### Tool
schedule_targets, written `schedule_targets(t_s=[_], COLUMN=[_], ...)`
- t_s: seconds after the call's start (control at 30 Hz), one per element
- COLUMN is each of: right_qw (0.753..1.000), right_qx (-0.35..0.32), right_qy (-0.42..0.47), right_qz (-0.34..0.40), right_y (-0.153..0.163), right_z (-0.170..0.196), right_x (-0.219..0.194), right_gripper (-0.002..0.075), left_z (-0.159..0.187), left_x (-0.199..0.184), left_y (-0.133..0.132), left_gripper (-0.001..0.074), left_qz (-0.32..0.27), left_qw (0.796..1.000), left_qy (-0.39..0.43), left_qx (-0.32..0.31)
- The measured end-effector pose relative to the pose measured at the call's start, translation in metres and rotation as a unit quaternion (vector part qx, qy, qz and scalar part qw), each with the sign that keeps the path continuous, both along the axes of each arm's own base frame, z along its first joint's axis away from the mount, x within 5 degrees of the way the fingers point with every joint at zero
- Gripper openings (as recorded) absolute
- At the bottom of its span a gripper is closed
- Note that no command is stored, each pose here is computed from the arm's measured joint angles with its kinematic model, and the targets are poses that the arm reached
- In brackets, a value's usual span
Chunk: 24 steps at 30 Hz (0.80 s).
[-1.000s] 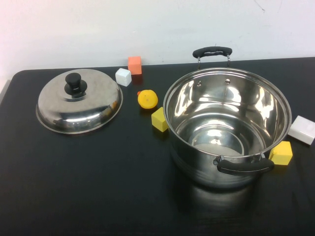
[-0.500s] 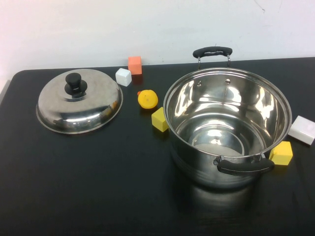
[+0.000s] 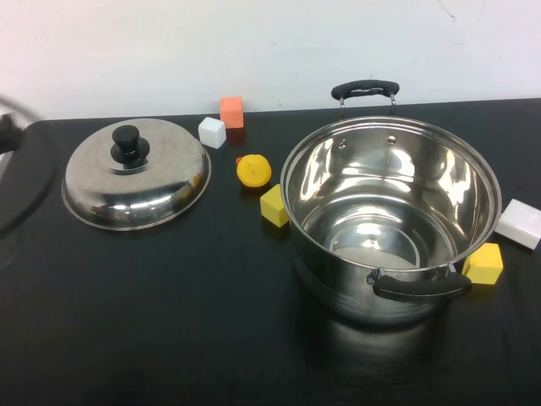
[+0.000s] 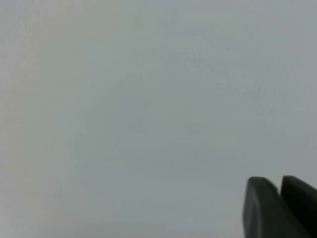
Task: Cover the pot
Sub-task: Pick up the pot lid
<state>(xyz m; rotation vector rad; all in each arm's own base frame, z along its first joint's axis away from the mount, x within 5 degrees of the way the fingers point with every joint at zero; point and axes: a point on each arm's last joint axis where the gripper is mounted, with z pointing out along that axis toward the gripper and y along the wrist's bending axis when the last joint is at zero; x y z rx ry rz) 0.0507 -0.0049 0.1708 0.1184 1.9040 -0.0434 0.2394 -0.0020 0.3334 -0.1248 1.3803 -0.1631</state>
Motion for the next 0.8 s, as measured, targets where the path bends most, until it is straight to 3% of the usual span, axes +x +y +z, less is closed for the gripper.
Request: schedule_targets(t_s=[0.07,0.27,0.33,0.47,0.8], right_qw=[1.000,1.000,1.000,1.000,1.000], right_qx=[0.000,0.000,0.000,0.000,0.000], right_qy=[0.000,0.000,0.000,0.000,0.000], right_qz=[0.000,0.000,0.000,0.000,0.000], right_y=[0.000,0.000,0.000,0.000,0.000], right_z=[0.000,0.000,0.000,0.000,0.000], right_x=[0.000,0.000,0.000,0.000,0.000], right_gripper=[-0.0002,-0.0002,-0.0002,-0.0002,-0.0002], left_z=[-0.007,-0.037,-0.045,-0.067,-0.118], left_x=[0.024,0.090,0.109,0.140,0.193], left_y=[-0.002,-0.011,-0.014,-0.017,-0.042], left_gripper=[0.0095,0.0481,0.0559,0.0613,0.0622], left_qz=[-0.005,-0.049,-0.063,-0.081,-0.113], left_qw=[1.000,0.995,0.993,0.990,0.975], left_qy=[0.014,0.064,0.075,0.098,0.169], left_qx=[0.011,0.064,0.062,0.054,0.095])
